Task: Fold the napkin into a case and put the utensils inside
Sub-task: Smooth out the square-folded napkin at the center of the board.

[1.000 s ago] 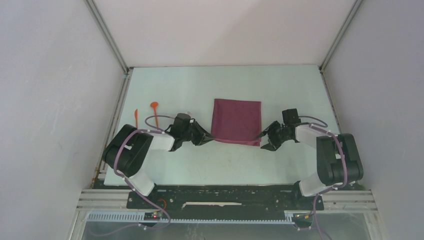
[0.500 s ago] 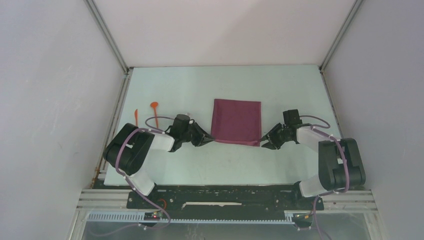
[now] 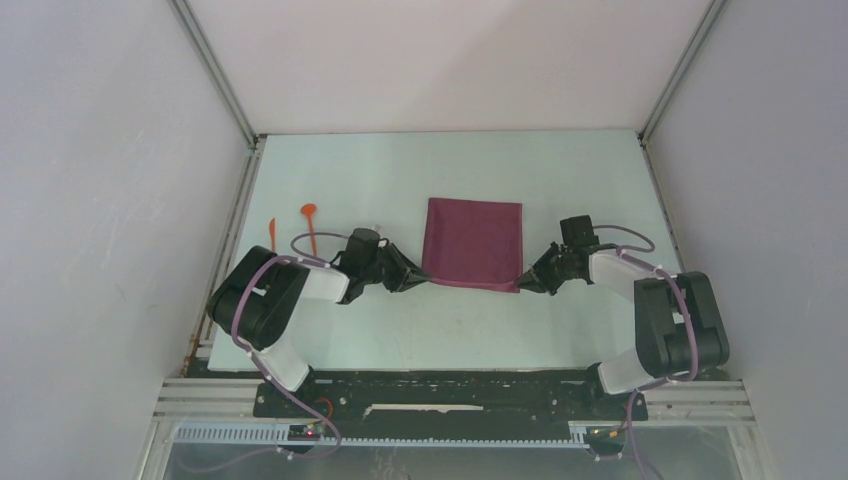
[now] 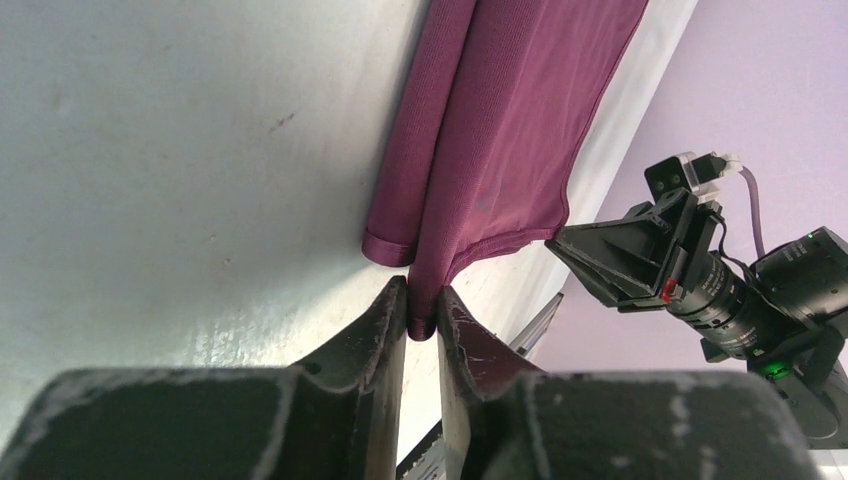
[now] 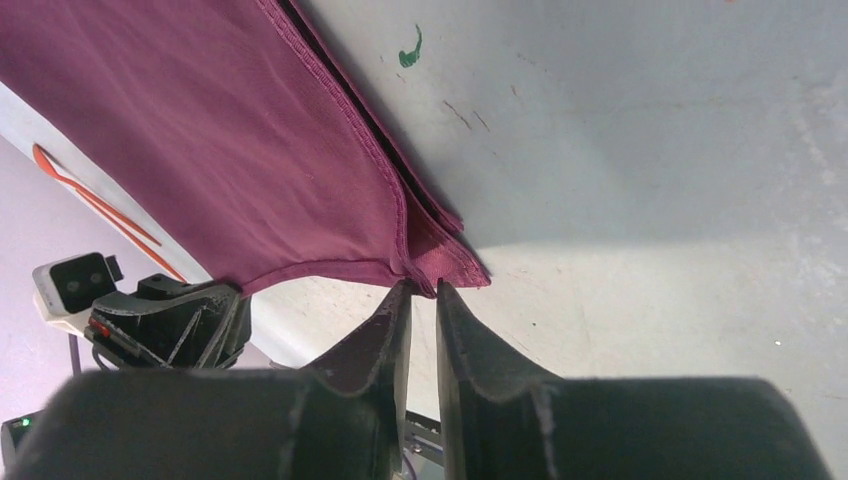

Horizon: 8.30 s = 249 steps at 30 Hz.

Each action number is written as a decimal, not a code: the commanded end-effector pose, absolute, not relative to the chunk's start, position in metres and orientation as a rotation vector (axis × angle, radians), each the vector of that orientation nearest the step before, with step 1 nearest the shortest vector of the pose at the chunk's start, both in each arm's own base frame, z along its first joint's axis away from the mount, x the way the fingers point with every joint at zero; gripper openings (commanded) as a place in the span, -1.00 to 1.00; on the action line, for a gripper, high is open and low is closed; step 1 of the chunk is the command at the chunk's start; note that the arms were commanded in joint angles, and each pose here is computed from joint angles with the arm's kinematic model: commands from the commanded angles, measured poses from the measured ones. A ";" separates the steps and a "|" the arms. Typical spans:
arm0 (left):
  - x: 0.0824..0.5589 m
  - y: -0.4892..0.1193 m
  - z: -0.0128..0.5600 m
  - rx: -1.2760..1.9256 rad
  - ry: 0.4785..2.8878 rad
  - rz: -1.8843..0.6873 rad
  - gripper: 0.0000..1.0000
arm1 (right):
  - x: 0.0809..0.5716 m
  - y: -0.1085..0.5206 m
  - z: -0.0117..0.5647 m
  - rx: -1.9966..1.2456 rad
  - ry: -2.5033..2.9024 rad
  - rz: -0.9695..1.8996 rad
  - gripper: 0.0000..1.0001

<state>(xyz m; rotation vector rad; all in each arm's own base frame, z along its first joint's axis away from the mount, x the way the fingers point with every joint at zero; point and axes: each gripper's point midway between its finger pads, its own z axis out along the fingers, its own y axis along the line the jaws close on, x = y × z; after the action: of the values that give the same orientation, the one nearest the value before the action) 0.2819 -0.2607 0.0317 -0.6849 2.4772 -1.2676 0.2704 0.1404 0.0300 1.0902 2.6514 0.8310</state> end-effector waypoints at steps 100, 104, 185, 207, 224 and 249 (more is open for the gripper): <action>0.272 -0.262 0.027 -0.680 2.474 -1.359 -0.99 | 0.265 0.133 -0.008 1.232 2.875 0.063 -0.13; 0.273 -0.262 0.027 -0.679 2.475 -1.362 -0.99 | 0.268 0.133 -0.013 1.194 2.837 0.087 -0.26; 0.534 -0.275 0.240 -0.341 2.038 -1.389 -1.00 | 0.548 0.141 0.238 0.451 2.115 1.040 -1.00; 0.549 -0.282 0.234 -0.449 1.991 -1.518 -1.00 | 0.579 0.151 0.224 0.391 2.188 1.078 -1.00; 0.365 -0.263 0.117 -0.426 2.488 -1.333 -1.00 | 0.398 0.163 0.112 0.583 2.580 1.077 -1.00; 0.282 -0.271 0.063 -0.372 2.672 -1.288 -1.00 | 0.322 0.134 0.056 0.599 2.705 0.920 -1.00</action>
<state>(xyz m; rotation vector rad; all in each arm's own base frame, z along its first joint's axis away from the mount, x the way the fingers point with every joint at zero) 0.2887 -0.2617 0.0486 -0.4712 2.7053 -1.2472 0.3149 0.1427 0.0421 0.6617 2.7714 0.9489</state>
